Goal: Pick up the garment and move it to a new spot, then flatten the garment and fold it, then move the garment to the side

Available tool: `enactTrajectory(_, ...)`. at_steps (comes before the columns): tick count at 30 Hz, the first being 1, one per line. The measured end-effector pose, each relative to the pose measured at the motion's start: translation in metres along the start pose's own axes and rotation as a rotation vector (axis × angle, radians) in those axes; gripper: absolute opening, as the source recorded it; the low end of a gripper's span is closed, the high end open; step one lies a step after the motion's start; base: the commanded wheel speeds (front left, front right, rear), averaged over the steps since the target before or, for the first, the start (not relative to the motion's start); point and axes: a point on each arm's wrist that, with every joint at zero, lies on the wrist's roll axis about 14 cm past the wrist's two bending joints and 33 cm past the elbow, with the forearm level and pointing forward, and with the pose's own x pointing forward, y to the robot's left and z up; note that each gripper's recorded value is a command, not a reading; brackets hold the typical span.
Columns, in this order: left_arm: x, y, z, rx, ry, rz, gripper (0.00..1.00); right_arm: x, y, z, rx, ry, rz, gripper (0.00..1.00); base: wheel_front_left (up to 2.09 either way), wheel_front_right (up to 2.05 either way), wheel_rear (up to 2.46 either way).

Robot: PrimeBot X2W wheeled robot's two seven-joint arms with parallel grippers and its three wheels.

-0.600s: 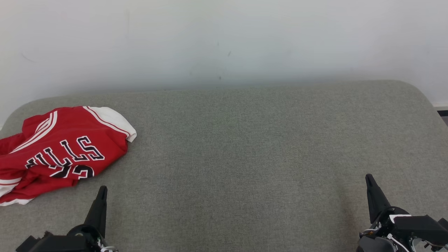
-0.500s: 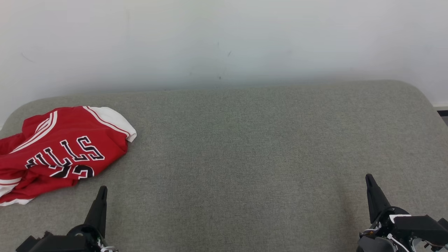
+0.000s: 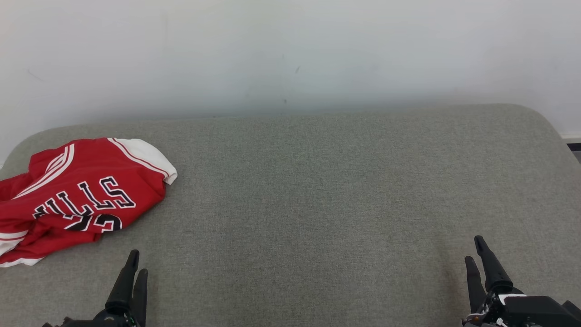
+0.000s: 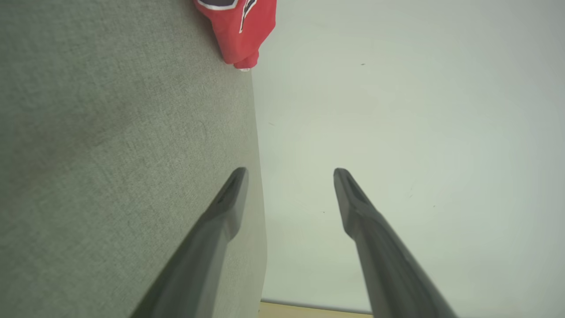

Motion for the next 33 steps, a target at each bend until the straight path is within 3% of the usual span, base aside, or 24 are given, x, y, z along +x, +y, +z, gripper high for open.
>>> enactTrajectory(6, 0.001, -0.006, 0.002, 0.038, -0.019, -0.017, 1.00, 0.001, 0.005, -0.004, -0.049, -0.001, 0.012, 1.00, 0.00, 0.00, 0.00)
enactTrajectory(13, 0.002, -0.014, 0.004, 0.158, -0.040, -0.035, 1.00, 0.002, 0.011, -0.006, -0.146, -0.011, 0.029, 1.00, 0.00, 0.00, 0.00)
enactTrajectory(33, 0.000, -0.039, 0.005, 0.623, -0.089, -0.080, 1.00, 0.003, 0.036, -0.016, -0.564, -0.022, 0.112, 1.00, 0.00, 0.00, 0.00)
